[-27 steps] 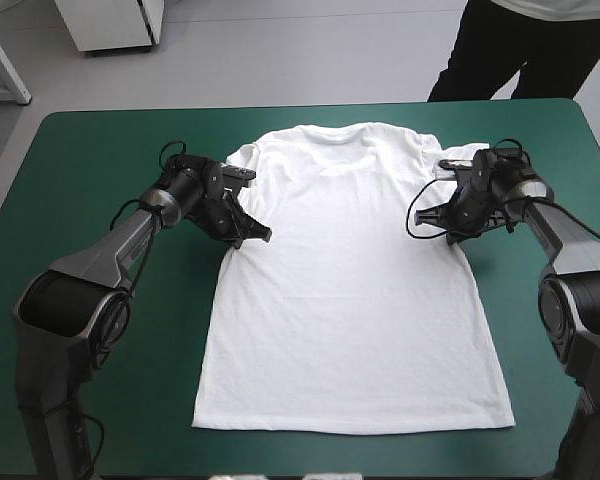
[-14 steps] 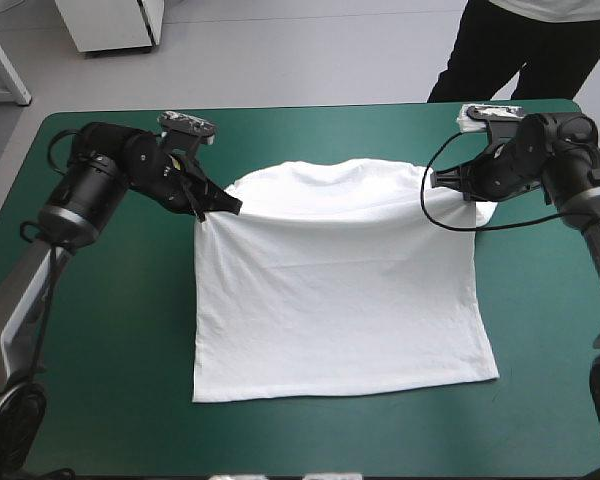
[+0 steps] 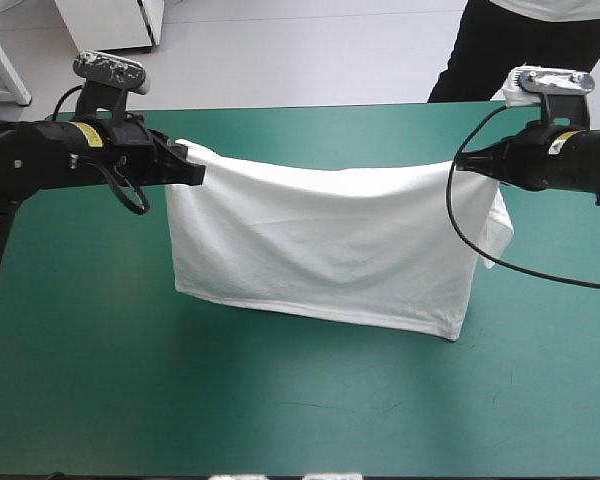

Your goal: Fold the cloth

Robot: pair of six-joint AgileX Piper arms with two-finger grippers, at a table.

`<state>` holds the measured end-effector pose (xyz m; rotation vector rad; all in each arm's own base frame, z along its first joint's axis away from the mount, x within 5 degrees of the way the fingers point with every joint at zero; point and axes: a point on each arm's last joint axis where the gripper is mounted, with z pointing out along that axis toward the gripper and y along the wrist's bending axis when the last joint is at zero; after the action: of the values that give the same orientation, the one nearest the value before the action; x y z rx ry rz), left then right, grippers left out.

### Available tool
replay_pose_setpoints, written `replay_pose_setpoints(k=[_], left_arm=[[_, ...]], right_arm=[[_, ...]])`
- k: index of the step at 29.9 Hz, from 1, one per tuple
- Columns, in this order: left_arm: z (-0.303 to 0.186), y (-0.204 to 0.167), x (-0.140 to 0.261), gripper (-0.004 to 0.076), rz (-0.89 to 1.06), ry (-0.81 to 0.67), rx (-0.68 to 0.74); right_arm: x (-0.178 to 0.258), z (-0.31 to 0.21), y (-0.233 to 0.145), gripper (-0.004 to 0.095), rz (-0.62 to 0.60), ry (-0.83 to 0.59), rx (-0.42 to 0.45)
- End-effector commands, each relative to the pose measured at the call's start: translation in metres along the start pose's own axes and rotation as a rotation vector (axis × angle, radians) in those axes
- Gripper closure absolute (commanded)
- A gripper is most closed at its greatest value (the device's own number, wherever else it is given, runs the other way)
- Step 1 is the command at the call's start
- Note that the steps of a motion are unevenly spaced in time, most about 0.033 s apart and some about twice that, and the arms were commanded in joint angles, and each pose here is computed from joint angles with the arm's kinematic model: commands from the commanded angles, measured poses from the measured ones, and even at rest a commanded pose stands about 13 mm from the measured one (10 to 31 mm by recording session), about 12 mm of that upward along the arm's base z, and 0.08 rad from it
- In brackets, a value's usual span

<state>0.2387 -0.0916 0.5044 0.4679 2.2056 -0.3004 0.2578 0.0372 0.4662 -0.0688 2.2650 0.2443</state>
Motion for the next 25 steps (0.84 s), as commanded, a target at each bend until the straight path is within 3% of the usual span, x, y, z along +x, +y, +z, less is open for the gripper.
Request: replay_pose_setpoints(k=[1,9,19,25], left_arm=[[-0.035,-0.009,-0.010,0.0734,-0.004,-0.155,0.044],[-0.028,-0.007,-0.028,0.0734,-0.011,-0.286,0.038],[0.028,0.014,-0.077,0.0734,-0.006,-0.480,-0.049],[0.050,0.021,-0.103,0.0734,0.029,-0.519,-0.058]], right_arm=[[-0.019,-0.043,0.010,0.0925,-0.008,-0.199,-0.053],[-0.053,-0.061,0.019,0.0925,0.003,-0.375,-0.118],[-0.105,0.004,0.016,0.0925,-0.010,-0.433,-0.119],[-0.127,0.032,0.014,0.0925,-0.023,-0.468,-0.120]])
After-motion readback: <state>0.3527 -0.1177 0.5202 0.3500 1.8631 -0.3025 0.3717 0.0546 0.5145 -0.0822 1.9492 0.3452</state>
